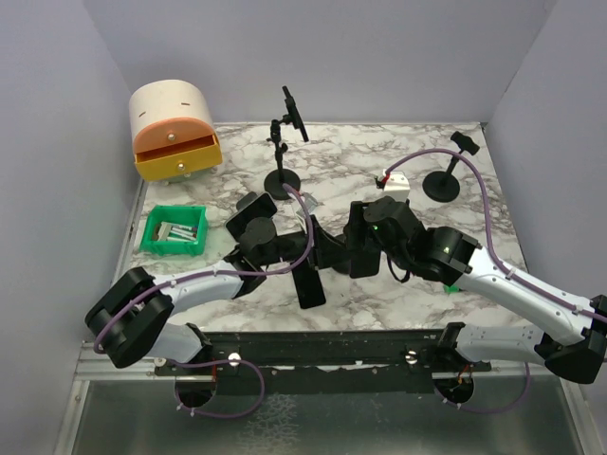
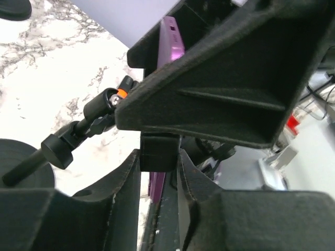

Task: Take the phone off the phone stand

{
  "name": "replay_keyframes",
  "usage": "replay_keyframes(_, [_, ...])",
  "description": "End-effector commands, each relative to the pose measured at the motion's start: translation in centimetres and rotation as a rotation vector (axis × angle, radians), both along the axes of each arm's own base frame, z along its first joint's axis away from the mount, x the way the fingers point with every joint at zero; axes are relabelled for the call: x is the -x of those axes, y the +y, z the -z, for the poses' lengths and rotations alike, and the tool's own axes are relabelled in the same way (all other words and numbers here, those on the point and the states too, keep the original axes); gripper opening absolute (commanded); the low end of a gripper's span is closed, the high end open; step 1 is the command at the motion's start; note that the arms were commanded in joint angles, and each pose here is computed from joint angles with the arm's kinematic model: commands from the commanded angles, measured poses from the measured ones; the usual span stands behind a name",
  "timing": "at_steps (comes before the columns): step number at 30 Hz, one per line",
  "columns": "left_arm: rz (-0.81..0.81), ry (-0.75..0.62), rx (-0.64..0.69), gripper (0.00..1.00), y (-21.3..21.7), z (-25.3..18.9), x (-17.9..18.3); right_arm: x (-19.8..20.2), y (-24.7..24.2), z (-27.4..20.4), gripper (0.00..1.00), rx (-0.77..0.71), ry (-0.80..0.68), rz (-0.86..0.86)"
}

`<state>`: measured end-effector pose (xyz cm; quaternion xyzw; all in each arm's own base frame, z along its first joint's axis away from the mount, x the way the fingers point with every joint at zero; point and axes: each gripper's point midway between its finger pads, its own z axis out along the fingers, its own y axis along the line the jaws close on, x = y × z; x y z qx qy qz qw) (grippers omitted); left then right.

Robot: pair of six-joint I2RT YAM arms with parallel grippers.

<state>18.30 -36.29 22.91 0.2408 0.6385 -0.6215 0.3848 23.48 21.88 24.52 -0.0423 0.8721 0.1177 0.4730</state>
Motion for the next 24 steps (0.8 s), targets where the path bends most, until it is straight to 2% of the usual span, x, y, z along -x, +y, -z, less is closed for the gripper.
replay_keyframes(1, [0.009, -0.033, 0.026, 0.16, -0.3, -1.1, 0.1, 0.2, 0.0, 0.2, 0.00, -0.007, 0.005, 0.000])
replay_keyframes(2, [-0.006, -0.032, 0.028, 0.02, -0.1, -1.1, -0.1, 0.2, -0.1, 0.3, 0.00, -0.008, 0.005, 0.003])
replay_keyframes(3, [-0.023, -0.033, 0.035, 0.00, 0.0, -1.1, -0.2, 0.2, -0.1, 0.4, 0.00, -0.008, 0.006, 0.004])
replay_keyframes(10, [-0.122, -0.010, 0.153, 0.00, 1.6, -2.2, -0.7, 0.6, -0.9, 1.2, 0.00, -0.022, 0.003, 0.022])
replay_keyframes(24, [-0.383, 0.196, 0.260, 0.00, 4.3, -0.8, -4.3, 1.1, -3.1, 2.3, 0.00, -0.051, -0.002, 0.115])
